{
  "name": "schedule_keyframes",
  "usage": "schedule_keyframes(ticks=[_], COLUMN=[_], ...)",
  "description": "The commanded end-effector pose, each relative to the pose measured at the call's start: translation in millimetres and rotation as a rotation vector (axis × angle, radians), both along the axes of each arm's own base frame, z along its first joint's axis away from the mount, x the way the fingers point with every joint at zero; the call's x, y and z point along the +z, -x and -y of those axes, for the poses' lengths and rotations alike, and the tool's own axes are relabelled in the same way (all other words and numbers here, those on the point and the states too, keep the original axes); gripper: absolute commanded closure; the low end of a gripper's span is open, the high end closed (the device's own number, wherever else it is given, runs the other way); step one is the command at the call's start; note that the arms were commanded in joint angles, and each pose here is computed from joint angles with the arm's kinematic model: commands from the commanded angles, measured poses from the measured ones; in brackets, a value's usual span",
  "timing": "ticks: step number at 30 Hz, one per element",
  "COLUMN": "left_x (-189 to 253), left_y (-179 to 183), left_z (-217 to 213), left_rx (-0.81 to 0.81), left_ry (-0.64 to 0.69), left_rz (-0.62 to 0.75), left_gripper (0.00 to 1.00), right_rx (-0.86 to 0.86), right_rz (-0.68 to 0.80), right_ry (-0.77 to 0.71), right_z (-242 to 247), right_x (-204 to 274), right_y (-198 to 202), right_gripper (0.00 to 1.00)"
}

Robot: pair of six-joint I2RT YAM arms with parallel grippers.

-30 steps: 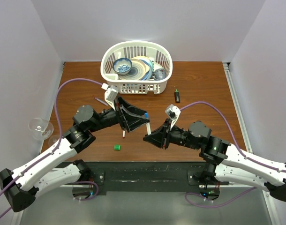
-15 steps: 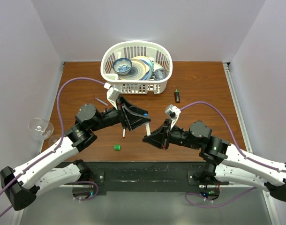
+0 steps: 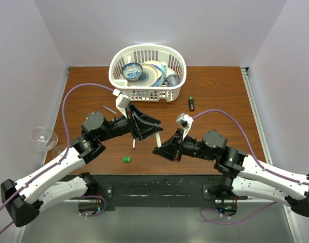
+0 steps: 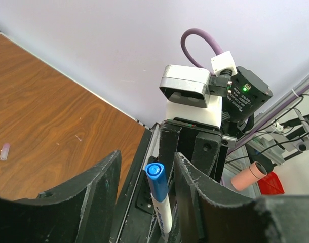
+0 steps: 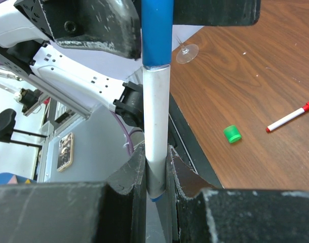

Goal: Insert the pens into the pen caps

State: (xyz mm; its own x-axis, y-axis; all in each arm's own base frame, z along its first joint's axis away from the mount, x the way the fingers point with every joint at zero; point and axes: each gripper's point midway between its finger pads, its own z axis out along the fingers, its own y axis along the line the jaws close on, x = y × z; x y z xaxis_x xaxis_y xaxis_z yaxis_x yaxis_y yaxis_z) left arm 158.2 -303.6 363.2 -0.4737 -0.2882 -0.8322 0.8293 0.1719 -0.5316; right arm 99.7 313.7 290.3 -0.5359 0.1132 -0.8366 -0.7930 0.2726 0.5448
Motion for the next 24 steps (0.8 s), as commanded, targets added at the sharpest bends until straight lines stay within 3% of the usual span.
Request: schedule_keyframes(ticks=[1, 3, 6, 7, 9, 15, 24], left_x=[27, 27, 26, 29, 24, -1, -12], left_y=[4, 5, 7, 9, 16, 31, 38], left_z=[-3, -3, -2, -3, 0, 3, 1], left_rx=[-0.015, -0.020, -0.032, -0.043, -0.093, -0.186, -0.210], left_ry=[0.054, 0.053, 0.060, 0.075, 0.086, 0.109, 0.085], left_rz=[0.061, 0.058, 0.054, 0.063, 0.031, -0.069, -0.081], left_gripper=[0.52, 0.55, 0.75, 0.89, 1.00, 1.00, 1.00], right_rx=[0.012, 0.012, 0.011, 0.011, -0.003, -0.046, -0.111], right_rz=[0.036, 0.038, 0.039, 0.041, 0.050, 0.110, 0.143], right_ry=[-0.095, -0.096, -0.098, -0.102, -0.116, -0.095, -0.083], right_z=[-1, -1, -1, -1, 0, 0, 3], right_x=[37, 38, 38, 40, 46, 65, 84], right_y=[2, 2, 2, 2, 0, -11, -23], right_gripper=[1.00, 1.00, 1.00, 1.00, 1.00, 1.00, 1.00])
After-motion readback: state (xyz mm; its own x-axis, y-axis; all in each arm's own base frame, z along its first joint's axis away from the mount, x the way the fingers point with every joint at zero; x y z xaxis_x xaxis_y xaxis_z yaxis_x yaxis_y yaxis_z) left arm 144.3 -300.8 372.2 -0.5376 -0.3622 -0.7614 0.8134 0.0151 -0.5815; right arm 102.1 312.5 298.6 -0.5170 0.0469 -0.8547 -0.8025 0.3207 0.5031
